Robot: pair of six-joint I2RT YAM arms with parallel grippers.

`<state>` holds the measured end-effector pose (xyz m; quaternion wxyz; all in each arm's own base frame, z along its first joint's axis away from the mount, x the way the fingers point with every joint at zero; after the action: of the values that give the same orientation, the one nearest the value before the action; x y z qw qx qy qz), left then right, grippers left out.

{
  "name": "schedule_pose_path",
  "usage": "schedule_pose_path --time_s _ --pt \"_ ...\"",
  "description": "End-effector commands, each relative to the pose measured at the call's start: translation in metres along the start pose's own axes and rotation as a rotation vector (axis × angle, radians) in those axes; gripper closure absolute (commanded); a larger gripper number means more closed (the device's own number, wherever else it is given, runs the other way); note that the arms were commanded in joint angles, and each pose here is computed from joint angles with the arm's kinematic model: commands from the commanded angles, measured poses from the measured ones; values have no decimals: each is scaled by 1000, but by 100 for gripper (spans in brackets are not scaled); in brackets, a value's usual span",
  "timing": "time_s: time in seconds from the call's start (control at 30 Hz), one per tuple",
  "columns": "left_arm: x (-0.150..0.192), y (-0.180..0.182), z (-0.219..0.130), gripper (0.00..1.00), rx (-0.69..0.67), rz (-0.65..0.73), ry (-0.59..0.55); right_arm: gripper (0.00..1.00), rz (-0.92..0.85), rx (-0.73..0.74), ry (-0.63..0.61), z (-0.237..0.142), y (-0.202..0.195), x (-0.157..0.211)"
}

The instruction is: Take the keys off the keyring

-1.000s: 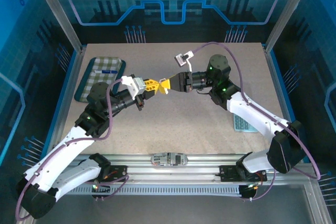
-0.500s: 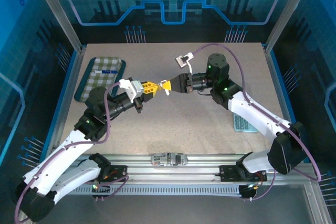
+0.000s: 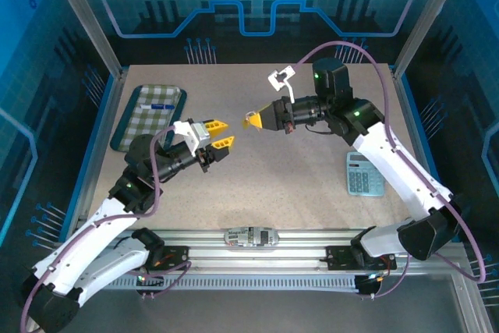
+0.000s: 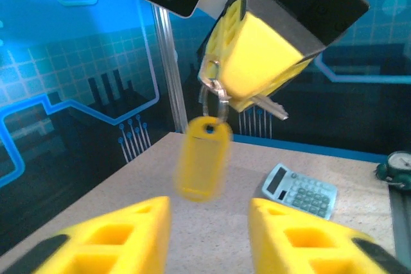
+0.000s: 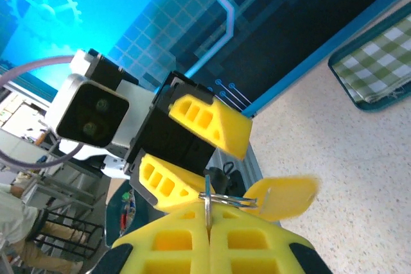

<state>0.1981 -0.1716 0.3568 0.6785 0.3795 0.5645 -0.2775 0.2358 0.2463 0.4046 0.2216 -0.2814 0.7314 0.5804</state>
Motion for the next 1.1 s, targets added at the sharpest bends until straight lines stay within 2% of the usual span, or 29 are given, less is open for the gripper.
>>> schedule_pose_path --time_s 0.0,0.07,0.17,0.3,0.47,0.87,1.07 --pt "-6 4 -1 52 -36 -66 -14 100 -1 61 66 -4 -4 12" --pt "-7 2 2 48 -2 -93 -6 100 -9 62 72 -4 -2 11" --pt "-12 -2 6 48 63 -121 -8 100 -19 60 80 -3 1 12" --pt "-23 -6 12 58 137 -143 -21 100 -31 69 80 -2 3 13" --pt "-28 -8 18 62 195 -166 -18 100 -33 74 79 0 3 14" --pt "-24 -12 30 60 230 -176 21 100 -45 87 62 1 5 12" --pt "-23 -12 37 64 220 -162 33 100 -48 86 60 2 5 12"
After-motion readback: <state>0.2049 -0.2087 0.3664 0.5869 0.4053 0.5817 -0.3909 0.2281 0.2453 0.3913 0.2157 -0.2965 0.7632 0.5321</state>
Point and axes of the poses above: each hand's point on the last joint's axis, 136 mm out from that joint toward the fingers, its own z axis out along the fingers, its own y axis along the line the jaws close on, x = y × z, the point moved 6 cm from there along -z, back along the fingers, and after that the axes turned 5 degrees about z, right-handed, at the moved point
